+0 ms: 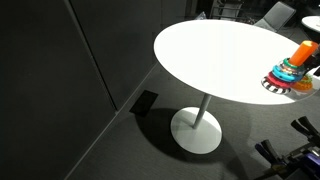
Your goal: Put the circular object on the orange object
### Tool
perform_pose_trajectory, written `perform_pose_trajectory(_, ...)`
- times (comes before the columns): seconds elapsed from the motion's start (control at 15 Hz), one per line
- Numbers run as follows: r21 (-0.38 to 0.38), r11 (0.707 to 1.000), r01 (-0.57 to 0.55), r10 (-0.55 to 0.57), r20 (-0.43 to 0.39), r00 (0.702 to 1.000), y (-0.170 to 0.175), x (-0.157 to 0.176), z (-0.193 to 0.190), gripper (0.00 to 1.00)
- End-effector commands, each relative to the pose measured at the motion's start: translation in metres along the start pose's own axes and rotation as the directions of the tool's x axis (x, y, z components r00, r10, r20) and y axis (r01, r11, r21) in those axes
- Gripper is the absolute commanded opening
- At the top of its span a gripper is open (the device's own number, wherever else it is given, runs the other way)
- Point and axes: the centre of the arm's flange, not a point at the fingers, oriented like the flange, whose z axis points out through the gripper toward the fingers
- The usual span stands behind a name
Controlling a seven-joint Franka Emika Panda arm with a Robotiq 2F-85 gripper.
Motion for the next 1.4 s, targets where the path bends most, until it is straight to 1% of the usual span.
perform_pose_trajectory(0.0, 0.011, 1.0, 0.021, -0.021, -0.035, 0.999, -0.001, 0.003, 0.002, 1.0)
perform_pose_trajectory(0.33, 0.008, 0.999, 0.032, -0.032, -0.055, 0.998, -0.003, 0.005, 0.002, 1.0)
perform_pose_trajectory(1.33, 0.003, 1.0, 0.023, -0.023, -0.046, 0.999, 0.006, 0.004, 0.015, 1.0)
